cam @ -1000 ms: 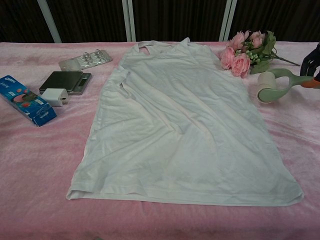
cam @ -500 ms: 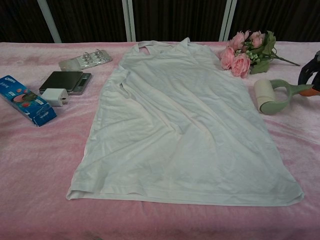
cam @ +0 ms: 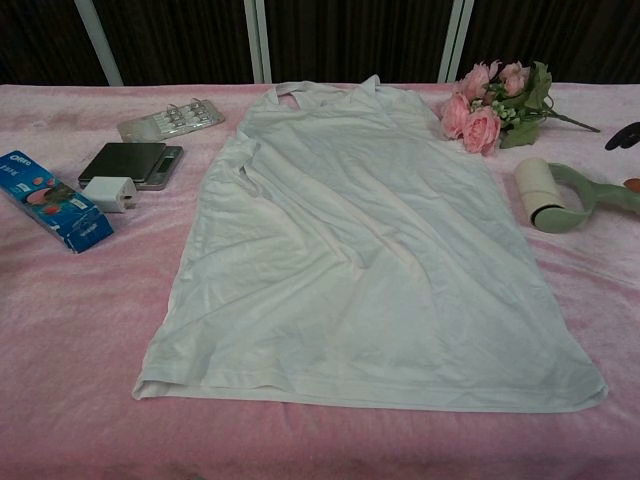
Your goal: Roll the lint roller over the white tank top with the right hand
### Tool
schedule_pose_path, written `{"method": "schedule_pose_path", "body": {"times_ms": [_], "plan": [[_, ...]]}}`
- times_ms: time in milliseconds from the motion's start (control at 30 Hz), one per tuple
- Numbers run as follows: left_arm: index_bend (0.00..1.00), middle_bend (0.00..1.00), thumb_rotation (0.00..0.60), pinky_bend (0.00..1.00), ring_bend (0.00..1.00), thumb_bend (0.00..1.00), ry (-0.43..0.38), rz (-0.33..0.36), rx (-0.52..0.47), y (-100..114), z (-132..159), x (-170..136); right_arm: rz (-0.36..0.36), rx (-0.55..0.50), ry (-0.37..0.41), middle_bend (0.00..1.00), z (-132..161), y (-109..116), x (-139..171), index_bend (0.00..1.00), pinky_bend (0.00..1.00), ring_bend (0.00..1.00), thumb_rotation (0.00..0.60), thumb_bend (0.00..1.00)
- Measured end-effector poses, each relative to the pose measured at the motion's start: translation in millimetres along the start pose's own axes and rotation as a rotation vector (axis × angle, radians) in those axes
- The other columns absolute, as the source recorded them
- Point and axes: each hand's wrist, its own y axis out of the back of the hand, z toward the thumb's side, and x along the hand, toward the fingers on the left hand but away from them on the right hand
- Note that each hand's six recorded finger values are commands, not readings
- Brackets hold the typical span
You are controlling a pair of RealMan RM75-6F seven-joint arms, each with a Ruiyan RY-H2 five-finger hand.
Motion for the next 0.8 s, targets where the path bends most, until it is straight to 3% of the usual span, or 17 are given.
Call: {"method": "schedule_pose_path", "body": {"times_ms": [233, 500, 633, 800], "plan": [[0.14, 0.06, 0.600, 0.26, 0.04, 0.39, -0.003, 0.006, 0.000, 1, 0, 0, -0.067, 0.019, 0.028, 0.01, -1, 13, 20, 0.10, 0.20, 0.02, 0.600, 0.30], [0.14, 0.06, 0.600, 0.25, 0.04, 0.39, -0.010, 0.023, -0.008, 4, 2, 1, -0.289, 0.050, 0.097, 0.01, -18, 29, 63, 0.10, 0.19, 0.02, 0.600, 0.23], [0.14, 0.06, 0.600, 0.25, 0.04, 0.39, -0.018, 0.034, -0.013, 6, 3, 1, -0.398, 0.067, 0.148, 0.01, -36, 21, 92, 0.10, 0.19, 0.02, 0.600, 0.21], [0.14, 0.06, 0.600, 0.23, 0.04, 0.39, -0.032, 0.046, -0.010, 7, 4, 0, -0.526, 0.058, 0.231, 0.01, -62, -6, 139, 0.09, 0.18, 0.02, 0.600, 0.21]]}}
